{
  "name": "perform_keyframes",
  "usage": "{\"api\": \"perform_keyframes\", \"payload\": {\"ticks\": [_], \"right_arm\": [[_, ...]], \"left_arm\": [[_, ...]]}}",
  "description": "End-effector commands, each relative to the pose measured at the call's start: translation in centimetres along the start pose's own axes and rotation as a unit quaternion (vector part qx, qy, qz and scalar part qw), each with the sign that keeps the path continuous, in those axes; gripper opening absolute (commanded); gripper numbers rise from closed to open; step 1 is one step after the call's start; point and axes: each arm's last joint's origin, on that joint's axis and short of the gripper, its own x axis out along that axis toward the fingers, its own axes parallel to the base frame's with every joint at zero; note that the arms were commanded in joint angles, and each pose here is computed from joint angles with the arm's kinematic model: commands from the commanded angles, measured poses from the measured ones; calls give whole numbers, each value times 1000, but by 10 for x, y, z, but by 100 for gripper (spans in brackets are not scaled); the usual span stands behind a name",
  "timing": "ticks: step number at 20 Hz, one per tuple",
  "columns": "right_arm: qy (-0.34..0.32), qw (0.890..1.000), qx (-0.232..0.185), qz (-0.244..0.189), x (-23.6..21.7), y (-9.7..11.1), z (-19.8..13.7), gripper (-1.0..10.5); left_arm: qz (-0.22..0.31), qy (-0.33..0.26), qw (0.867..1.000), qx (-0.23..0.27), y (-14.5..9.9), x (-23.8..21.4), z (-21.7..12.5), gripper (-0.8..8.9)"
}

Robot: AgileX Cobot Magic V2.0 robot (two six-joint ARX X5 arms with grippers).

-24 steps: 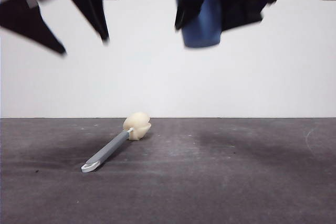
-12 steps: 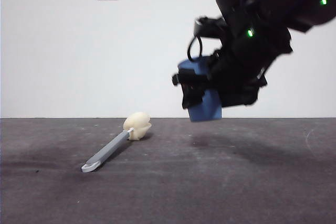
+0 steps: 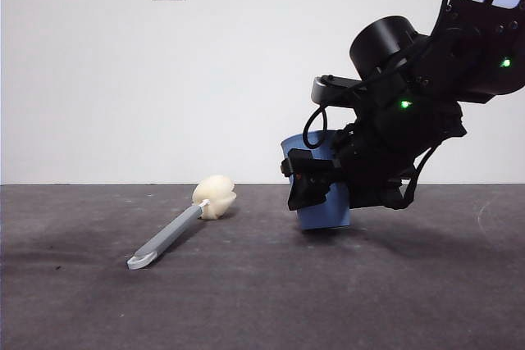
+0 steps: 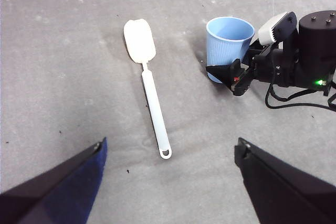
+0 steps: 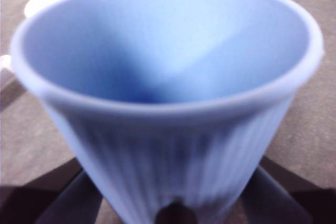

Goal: Pick up the cup brush,pick up the cup,insert the brush into the cup,clean the cup,put the cup brush back,put the cup back to the fixed position on the table

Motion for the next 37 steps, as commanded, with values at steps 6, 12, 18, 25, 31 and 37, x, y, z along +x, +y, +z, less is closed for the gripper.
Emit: {"api": "perform_keyframes", "payload": {"ticks": [6,12,18,25,31,37], "right_arm": [[86,995,-18,35,-1,0,-21,193],[134,990,-16,36,-3,0,-30,357],[145,988,-14,46,-3,0,-32,429],[184,982,-12,48,-6,1,-39,450],[189,981,-11,47,-30,1,-20,450],[180,983,-1,46,-83,2,12,449]], "left_arm": [[2,-2,1000,6,0,0,-1,409],[3,4,1000,6,1,0,-2,409],[7,16,1000,7,1,0,-4,409],[7,18,1000,7,1,0,-4,409],[7,17,1000,7,1,0,-4,409],[6,17,1000,7,1,0,-4,409]]}}
